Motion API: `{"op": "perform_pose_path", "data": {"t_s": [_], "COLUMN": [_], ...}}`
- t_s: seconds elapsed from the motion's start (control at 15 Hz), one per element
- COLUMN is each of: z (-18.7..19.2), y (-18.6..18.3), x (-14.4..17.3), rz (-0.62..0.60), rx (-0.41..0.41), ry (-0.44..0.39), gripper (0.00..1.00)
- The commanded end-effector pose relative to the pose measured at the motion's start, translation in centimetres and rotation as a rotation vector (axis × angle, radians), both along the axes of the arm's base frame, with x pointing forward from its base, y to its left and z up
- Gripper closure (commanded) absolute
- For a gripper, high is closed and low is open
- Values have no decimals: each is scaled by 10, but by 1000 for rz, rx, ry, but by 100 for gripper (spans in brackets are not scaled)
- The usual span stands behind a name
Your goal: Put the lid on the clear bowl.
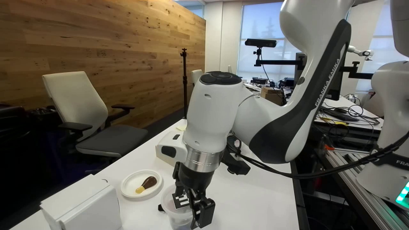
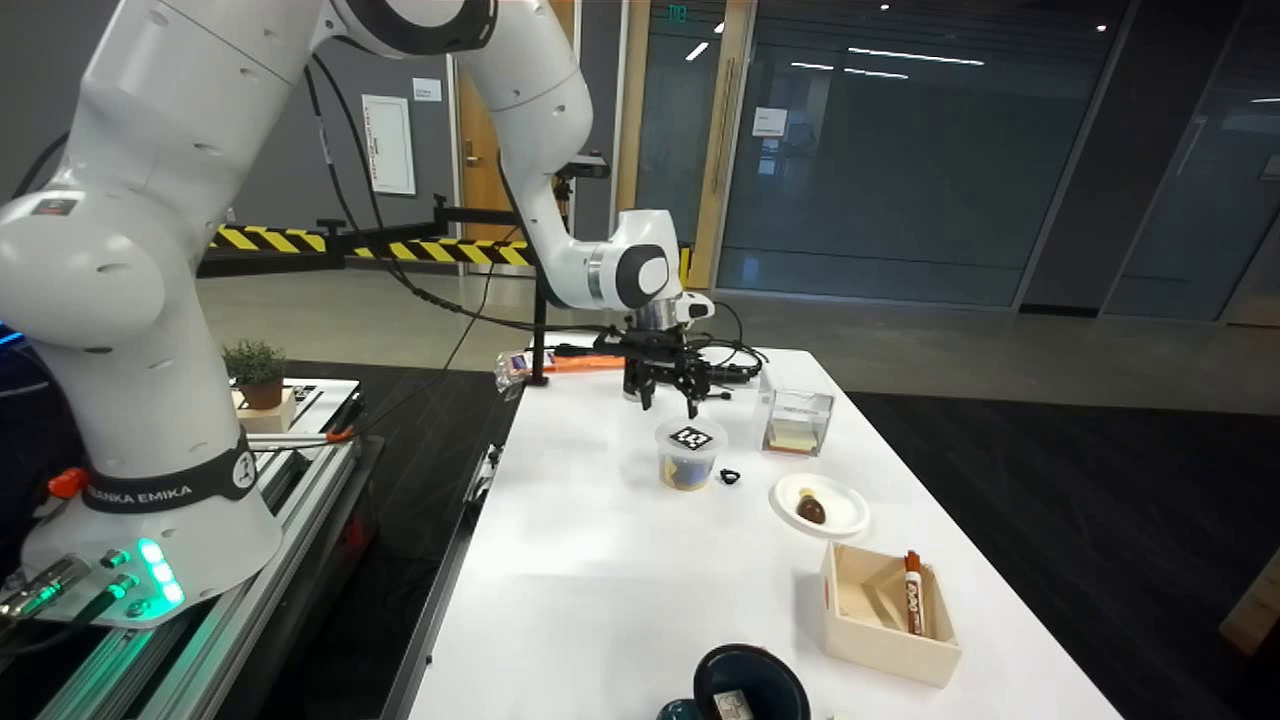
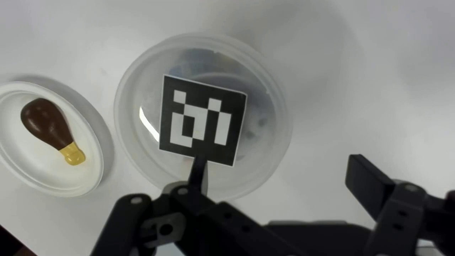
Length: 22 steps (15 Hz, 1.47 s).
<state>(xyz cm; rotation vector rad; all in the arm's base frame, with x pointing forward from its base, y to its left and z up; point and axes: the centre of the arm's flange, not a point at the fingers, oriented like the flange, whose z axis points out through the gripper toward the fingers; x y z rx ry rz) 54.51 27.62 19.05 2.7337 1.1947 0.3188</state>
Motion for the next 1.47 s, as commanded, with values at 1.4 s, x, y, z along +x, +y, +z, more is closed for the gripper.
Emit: {"op": "perform_pose_path", "data": {"t_s": [1.4], "z": [-8], "y": [20], "x": [-42], "rz": [2], "rx": [45], "ry": [90], "gripper": [0]}}
